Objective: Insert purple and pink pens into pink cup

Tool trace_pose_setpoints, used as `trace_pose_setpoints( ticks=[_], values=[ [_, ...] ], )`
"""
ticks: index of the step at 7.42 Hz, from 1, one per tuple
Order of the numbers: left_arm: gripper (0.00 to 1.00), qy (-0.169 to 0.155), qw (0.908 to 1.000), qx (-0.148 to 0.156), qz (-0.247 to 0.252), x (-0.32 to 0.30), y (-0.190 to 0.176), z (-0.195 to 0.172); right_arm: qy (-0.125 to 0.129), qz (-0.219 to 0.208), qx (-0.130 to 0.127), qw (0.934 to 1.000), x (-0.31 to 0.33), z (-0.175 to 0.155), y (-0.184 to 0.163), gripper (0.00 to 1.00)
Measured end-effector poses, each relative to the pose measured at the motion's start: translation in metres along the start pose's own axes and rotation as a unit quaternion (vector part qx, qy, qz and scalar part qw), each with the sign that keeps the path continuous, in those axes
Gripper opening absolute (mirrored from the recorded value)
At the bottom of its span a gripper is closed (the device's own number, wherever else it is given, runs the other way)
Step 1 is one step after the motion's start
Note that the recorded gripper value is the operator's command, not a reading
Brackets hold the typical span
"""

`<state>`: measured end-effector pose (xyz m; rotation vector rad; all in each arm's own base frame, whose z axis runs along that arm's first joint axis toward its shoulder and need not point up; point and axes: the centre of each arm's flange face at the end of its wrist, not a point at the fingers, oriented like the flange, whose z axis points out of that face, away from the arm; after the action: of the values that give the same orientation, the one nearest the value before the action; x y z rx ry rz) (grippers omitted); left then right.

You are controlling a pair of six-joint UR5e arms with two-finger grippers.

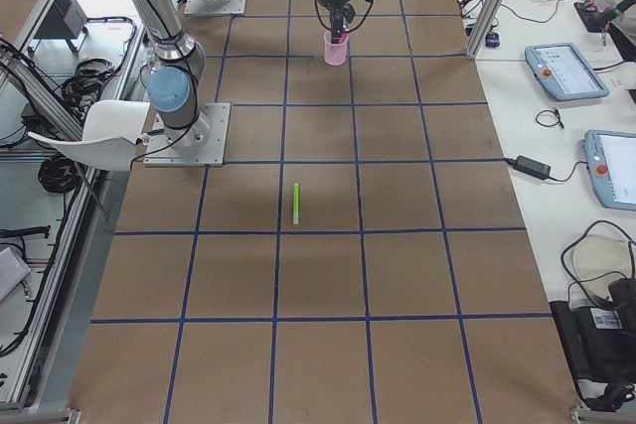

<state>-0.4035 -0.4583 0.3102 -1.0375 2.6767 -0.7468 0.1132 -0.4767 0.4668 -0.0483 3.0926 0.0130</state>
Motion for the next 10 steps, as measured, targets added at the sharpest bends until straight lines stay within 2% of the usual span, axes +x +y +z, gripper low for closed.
trace_pose_setpoints(
  ticks=[1, 3, 5, 7, 9, 10],
  values=[
    [1.00, 0.004, 0.9985, -0.020, 0.051, -0.004, -0.022, -0.001, 0.004, 0.008, 0.002, 1.0000, 0.001, -0.001, 0.001, 0.98],
    [1.00, 0.020, 0.9882, -0.097, 0.116, -0.023, -0.083, 0.014, 0.013, 0.031, 0.010, 0.9994, 0.001, -0.009, 0.005, 1.00],
    [1.00, 0.035, 0.9650, -0.162, 0.203, -0.060, -0.153, 0.023, 0.020, 0.037, 0.027, 0.9987, 0.002, -0.020, 0.004, 1.00],
    [1.00, 0.030, 0.9379, -0.216, 0.270, -0.112, -0.220, 0.015, 0.022, 0.045, 0.035, 0.9981, 0.001, -0.023, 0.002, 1.00],
    [1.00, 0.028, 0.9109, -0.252, 0.326, -0.164, -0.260, 0.000, 0.021, 0.048, 0.035, 0.9980, 0.001, -0.023, 0.002, 1.00],
    [1.00, 0.030, 0.9034, -0.259, 0.340, -0.183, -0.268, -0.013, 0.021, 0.048, 0.035, 0.9980, 0.001, -0.023, 0.002, 1.00]
  ],
)
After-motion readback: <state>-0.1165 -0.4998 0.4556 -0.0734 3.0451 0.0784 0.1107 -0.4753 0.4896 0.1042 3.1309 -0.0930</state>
